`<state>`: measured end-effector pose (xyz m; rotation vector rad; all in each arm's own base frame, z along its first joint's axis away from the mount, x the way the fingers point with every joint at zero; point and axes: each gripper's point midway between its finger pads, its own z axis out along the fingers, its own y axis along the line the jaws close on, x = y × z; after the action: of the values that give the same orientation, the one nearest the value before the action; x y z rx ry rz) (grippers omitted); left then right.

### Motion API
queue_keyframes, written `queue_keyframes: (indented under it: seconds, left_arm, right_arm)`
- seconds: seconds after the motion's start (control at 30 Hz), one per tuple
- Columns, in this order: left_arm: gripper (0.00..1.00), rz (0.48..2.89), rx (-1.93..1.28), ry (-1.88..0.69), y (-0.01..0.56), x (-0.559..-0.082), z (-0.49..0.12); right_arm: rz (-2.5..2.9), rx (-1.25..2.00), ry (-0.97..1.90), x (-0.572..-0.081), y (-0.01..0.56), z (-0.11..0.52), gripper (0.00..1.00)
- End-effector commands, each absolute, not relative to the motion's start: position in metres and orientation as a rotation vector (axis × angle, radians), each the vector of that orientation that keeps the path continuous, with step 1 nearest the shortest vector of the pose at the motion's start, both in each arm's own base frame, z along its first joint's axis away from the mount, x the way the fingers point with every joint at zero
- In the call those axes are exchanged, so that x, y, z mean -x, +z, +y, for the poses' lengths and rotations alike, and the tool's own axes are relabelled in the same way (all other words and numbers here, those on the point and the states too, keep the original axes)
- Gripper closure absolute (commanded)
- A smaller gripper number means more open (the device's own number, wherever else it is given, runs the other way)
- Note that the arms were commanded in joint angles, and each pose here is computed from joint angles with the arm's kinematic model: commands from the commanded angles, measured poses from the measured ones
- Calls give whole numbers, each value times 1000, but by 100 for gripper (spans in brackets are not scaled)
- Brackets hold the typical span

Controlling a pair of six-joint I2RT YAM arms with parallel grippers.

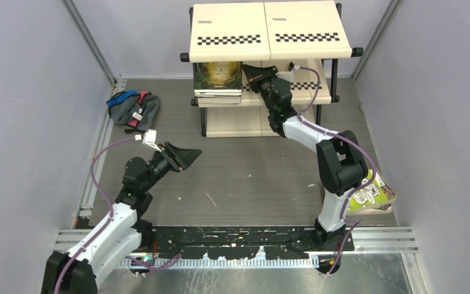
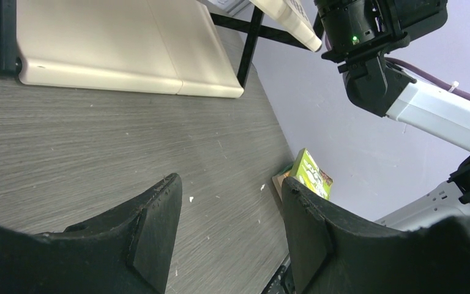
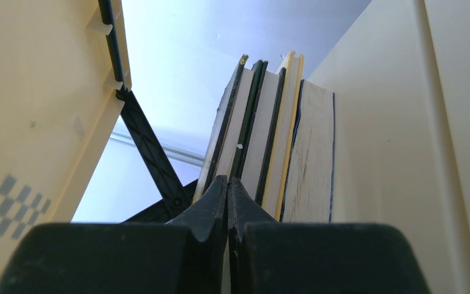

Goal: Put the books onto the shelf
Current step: Adjust the book on the shelf.

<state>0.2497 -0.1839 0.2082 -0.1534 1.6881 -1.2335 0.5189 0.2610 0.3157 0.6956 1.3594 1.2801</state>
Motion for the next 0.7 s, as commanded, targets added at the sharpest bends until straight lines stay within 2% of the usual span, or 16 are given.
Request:
queue_keyframes:
  seconds: [0.0,0.67]
  left_arm:
    - [39,1648,127,-1250,219,-246,-182]
    - [39,1643,137,-1264,222,-245,-180]
  right_arm:
    - [1252,-651,1317,-514,357,263,92]
    - [1182,-683,1248,-501,368,233,92]
